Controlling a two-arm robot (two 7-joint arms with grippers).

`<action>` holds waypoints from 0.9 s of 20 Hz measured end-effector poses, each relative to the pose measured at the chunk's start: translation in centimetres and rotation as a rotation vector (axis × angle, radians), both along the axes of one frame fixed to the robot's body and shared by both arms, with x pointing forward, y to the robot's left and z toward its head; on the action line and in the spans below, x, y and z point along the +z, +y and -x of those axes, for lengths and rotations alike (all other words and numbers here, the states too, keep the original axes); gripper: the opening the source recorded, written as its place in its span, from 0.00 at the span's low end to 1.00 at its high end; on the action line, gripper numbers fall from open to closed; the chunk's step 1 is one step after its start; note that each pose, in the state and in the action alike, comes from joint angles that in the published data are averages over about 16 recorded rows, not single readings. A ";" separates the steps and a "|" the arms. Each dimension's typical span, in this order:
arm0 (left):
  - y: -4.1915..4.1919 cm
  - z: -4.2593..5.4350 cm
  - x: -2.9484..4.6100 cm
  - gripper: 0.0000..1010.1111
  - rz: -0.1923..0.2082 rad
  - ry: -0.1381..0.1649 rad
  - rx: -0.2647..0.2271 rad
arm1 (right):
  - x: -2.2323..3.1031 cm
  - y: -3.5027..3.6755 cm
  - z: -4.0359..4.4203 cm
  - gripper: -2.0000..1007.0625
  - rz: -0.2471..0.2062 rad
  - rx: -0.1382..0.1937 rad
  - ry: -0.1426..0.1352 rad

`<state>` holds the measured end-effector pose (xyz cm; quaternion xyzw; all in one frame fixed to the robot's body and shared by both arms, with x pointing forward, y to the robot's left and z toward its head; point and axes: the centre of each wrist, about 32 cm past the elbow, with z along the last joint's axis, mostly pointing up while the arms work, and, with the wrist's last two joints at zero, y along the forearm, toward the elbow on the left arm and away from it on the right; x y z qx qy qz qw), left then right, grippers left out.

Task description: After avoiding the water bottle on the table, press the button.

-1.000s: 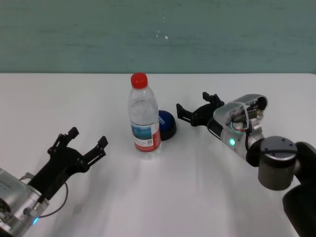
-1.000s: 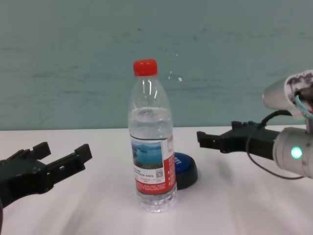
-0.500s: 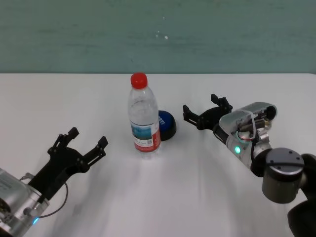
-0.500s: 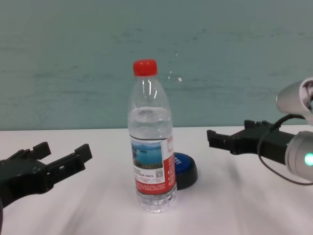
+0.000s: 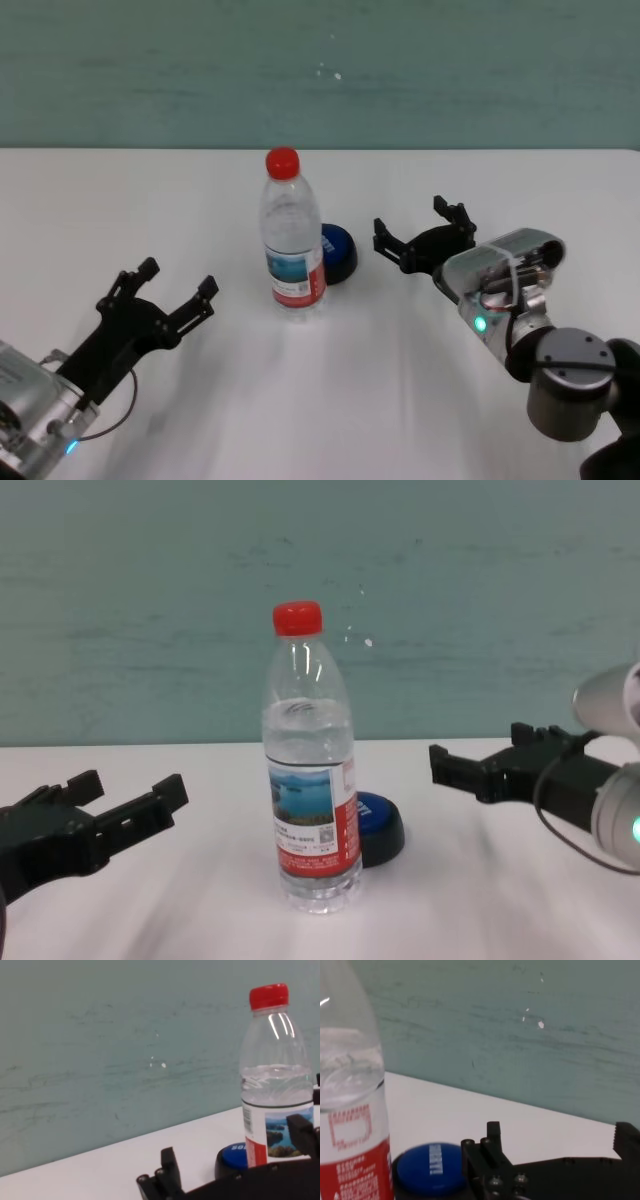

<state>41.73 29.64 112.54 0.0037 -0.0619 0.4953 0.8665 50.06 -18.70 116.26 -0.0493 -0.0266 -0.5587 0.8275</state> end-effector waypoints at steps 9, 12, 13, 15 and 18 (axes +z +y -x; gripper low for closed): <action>0.00 0.00 0.00 1.00 0.000 0.000 0.000 | -0.66 0.61 2.61 1.00 -0.002 -0.039 -0.026; 0.00 0.00 0.00 1.00 0.000 0.000 0.000 | -0.84 0.74 3.48 1.00 -0.005 -0.050 -0.029; 0.00 0.00 0.00 1.00 0.000 0.000 0.000 | -0.90 0.78 3.75 1.00 -0.005 -0.053 -0.030; 0.00 0.00 0.00 1.00 0.000 0.000 0.000 | -1.00 0.87 4.27 1.00 -0.006 -0.058 -0.032; 0.00 0.00 0.00 1.00 0.000 0.000 0.000 | -1.15 1.00 4.94 1.00 -0.006 -0.063 -0.033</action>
